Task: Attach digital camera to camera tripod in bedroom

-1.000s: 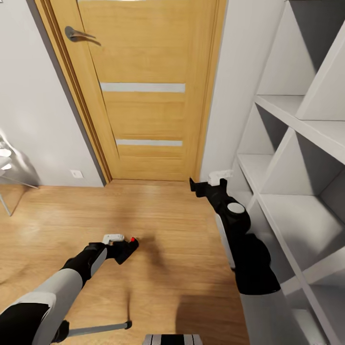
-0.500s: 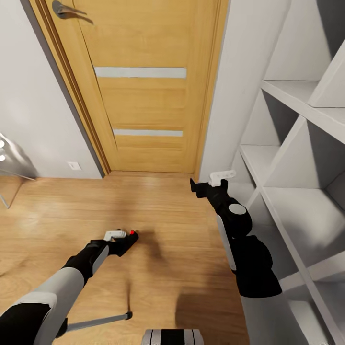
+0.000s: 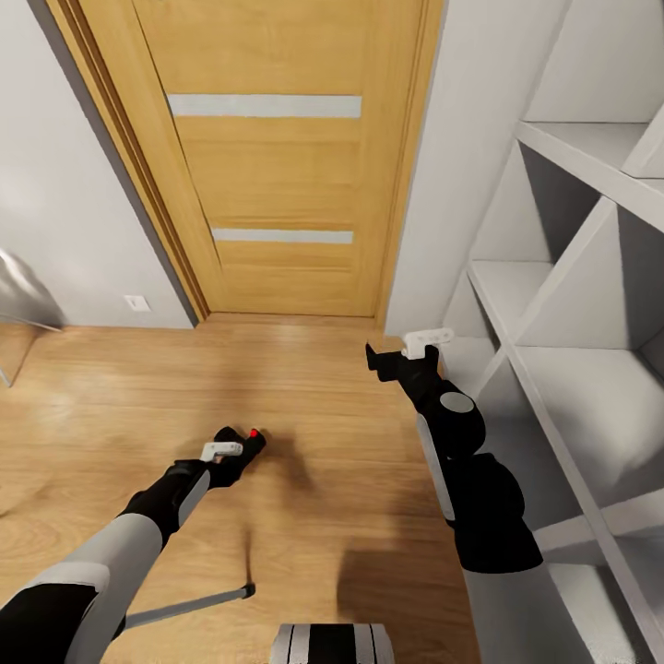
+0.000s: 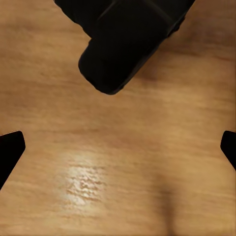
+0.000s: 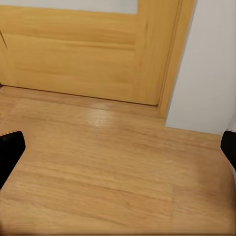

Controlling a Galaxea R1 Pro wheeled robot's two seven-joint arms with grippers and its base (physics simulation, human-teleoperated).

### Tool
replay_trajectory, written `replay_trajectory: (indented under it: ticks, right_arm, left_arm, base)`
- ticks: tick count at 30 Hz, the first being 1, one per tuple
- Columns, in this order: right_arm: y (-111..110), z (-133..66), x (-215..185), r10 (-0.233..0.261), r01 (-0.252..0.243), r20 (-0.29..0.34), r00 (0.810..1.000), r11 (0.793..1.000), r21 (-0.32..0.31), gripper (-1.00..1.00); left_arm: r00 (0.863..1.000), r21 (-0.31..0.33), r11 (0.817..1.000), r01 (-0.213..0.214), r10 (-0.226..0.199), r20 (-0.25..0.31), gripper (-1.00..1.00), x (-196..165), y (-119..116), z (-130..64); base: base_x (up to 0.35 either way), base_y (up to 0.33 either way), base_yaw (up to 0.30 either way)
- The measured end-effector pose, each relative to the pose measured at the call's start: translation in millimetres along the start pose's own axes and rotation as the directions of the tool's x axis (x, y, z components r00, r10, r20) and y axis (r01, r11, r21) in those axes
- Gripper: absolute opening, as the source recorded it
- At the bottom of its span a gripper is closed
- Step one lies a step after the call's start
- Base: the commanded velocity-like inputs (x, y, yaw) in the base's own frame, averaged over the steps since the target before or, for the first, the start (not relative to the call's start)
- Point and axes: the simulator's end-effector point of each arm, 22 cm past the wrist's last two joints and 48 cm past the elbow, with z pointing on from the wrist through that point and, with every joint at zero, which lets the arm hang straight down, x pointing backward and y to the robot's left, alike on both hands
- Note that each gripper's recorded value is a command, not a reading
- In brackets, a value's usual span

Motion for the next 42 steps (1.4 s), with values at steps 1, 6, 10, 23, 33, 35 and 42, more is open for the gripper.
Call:
replay_trajectory:
  ticks: [1,6,10,23,33,35,42]
  right_arm:
    - [0.0,1.2,2.7,0.001,-0.001,-0.004,1.0,1.0,0.0,1.0]
    - [-0.2,7.2,16.3,0.004,-0.004,-0.024,1.0,1.0,-0.001,1.0]
    - [-0.4,11.8,27.0,0.006,-0.006,-0.04,0.999,1.0,-0.002,1.0]
    - [-0.2,21.9,53.4,0.012,-0.012,-0.079,0.997,1.0,-0.004,1.0]
    - [0.1,22.3,55.2,0.011,-0.012,-0.083,0.996,1.0,-0.005,1.0]
    - [0.1,22.4,55.2,0.011,-0.012,-0.083,0.996,1.0,-0.005,1.0]
    - [0.0,22.4,55.2,0.011,-0.012,-0.083,0.996,1.0,-0.005,1.0]
  left_arm:
    - [1.0,0.0,1.0,0.0,0.0,-0.004,1.0,2.0,-0.3,1.8]
    - [1.0,0.002,1.0,-0.001,0.001,-0.023,1.0,11.7,-2.5,10.6]
    - [0.999,0.002,1.0,-0.001,0.001,-0.037,1.0,19.1,-3.4,17.4]
    - [0.997,0.001,1.0,-0.007,0.007,0.082,1.0,-41.9,-0.1,10.1]
    - [0.996,-0.009,1.0,-0.015,0.016,0.084,1.0,-61.1,8.6,-2.6]
    - [0.997,-0.01,1.0,-0.016,0.017,0.08,1.0,-60.0,9.2,-2.4]
    - [0.997,-0.02,0.999,-0.028,0.029,0.072,1.0,-56.8,11.7,-1.1]
  base:
    - [0.0,0.0,0.0]
    - [0.0,0.0,0.0]
    - [0.0,0.0,0.0]
    - [0.0,0.0,0.0]
    - [0.0,0.0,0.0]
    - [0.0,0.0,0.0]
    - [0.0,0.0,0.0]
